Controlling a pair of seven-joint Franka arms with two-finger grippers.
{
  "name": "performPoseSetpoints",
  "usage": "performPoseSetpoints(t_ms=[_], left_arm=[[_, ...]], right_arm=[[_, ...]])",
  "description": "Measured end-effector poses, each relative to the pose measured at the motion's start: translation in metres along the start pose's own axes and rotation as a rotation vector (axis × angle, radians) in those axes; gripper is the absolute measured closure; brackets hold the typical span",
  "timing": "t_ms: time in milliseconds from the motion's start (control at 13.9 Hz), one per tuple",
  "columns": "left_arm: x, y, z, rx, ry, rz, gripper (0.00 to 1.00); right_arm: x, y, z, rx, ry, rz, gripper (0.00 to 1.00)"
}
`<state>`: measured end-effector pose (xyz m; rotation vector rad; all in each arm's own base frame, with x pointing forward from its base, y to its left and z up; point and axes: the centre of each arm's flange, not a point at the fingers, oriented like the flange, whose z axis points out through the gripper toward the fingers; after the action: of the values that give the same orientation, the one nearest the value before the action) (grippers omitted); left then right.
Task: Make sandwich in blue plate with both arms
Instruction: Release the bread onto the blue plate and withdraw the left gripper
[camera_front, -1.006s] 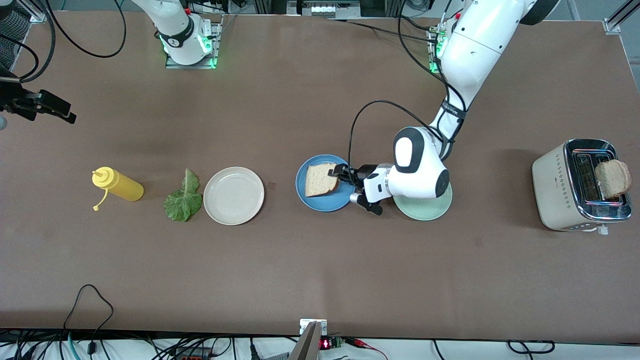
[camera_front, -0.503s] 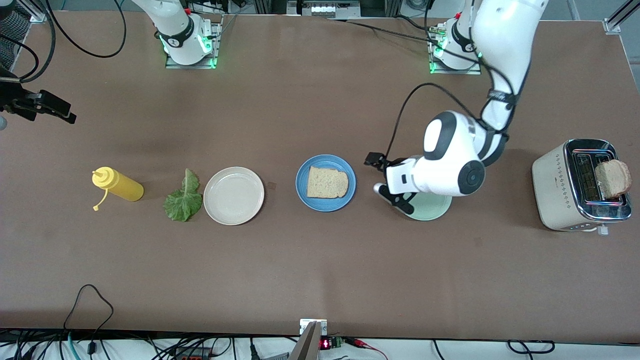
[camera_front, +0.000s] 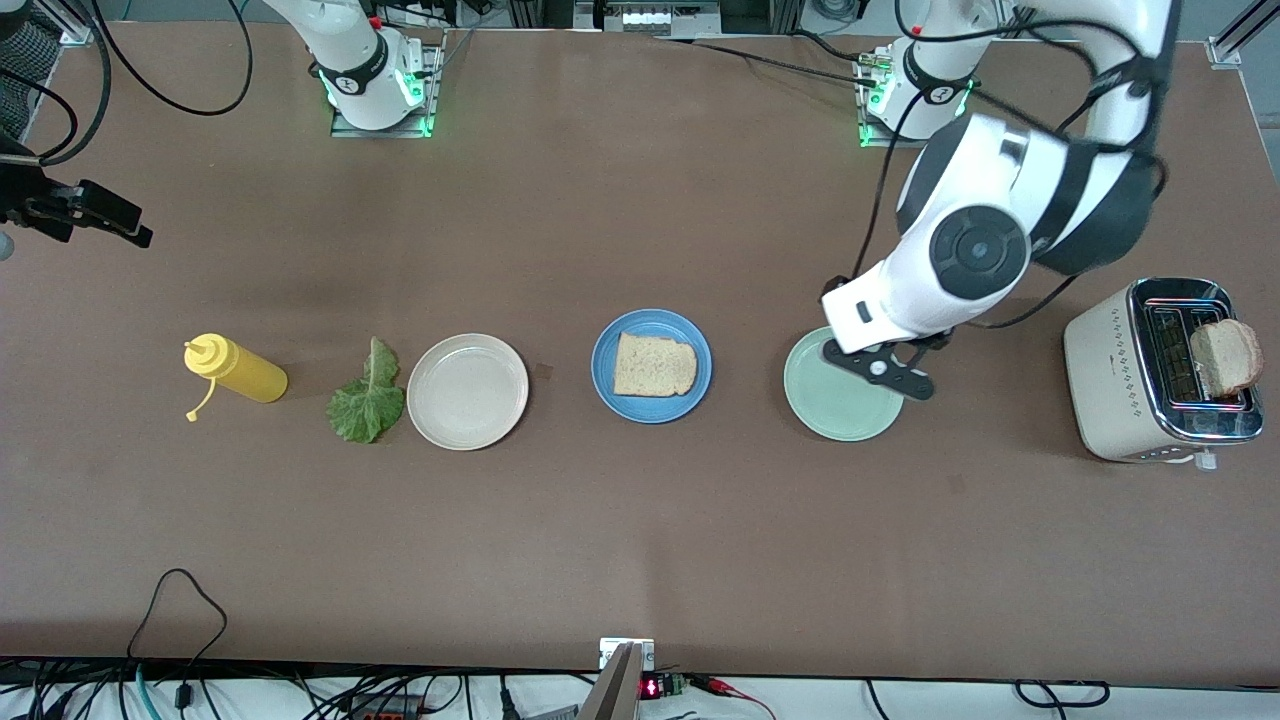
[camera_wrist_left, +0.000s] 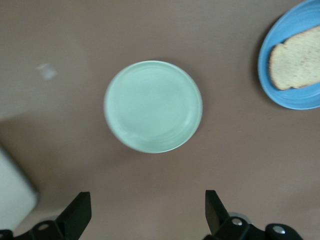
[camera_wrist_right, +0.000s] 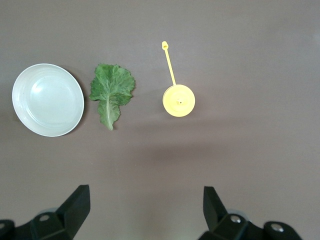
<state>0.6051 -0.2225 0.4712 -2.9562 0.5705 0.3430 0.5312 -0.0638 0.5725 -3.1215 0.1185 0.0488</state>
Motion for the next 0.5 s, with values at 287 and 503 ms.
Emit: performPoseSetpoints(t_ms=[287, 503], left_arm=[[-0.031, -0.065, -0.058, -0.001, 0.003, -0.089, 0.0], [-0.06, -0.111, -0.092, -0.032, 0.075, -0.157, 0.0]], right_arm=[[0.001, -0.007, 0.001, -0.001, -0.001, -0.013, 0.0], [0.003, -0.027, 0.004, -0.003, -0.003, -0.048, 0.0]])
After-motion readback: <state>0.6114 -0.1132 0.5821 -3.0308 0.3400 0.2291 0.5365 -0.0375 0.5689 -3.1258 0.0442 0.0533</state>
